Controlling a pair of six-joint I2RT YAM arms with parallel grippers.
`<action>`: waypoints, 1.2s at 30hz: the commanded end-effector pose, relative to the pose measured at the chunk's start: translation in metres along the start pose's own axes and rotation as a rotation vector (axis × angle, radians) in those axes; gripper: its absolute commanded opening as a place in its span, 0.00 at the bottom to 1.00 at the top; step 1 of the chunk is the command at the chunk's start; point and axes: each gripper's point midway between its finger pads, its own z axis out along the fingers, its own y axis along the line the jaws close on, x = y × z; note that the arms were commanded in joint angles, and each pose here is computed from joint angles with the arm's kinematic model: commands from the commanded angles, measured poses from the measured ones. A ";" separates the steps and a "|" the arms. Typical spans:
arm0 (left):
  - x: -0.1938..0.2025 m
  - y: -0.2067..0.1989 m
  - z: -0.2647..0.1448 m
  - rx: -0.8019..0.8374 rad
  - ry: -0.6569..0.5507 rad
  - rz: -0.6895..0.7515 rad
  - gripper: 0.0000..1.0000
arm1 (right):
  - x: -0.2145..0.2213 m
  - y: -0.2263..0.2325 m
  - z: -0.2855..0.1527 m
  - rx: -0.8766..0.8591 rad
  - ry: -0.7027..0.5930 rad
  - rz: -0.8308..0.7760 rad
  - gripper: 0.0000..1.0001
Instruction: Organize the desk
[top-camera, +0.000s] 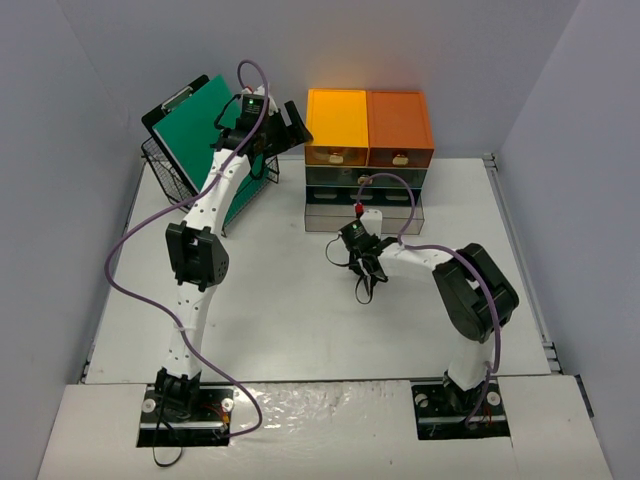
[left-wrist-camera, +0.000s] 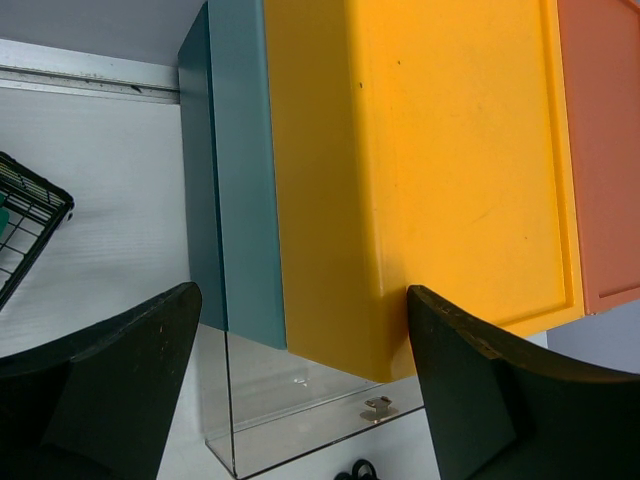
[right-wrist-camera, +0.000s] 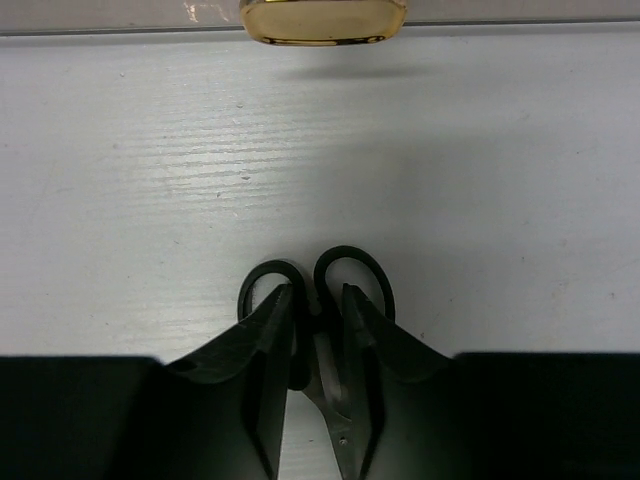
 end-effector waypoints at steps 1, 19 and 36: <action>-0.007 0.033 -0.023 -0.142 0.004 0.040 0.80 | 0.010 -0.004 0.003 0.014 0.023 -0.002 0.14; -0.007 0.031 -0.023 -0.140 0.002 0.036 0.80 | -0.112 0.032 -0.113 -0.174 -0.189 0.087 0.00; -0.005 0.025 -0.026 -0.132 0.002 0.040 0.79 | -0.221 0.001 -0.106 -0.377 -0.296 0.901 0.00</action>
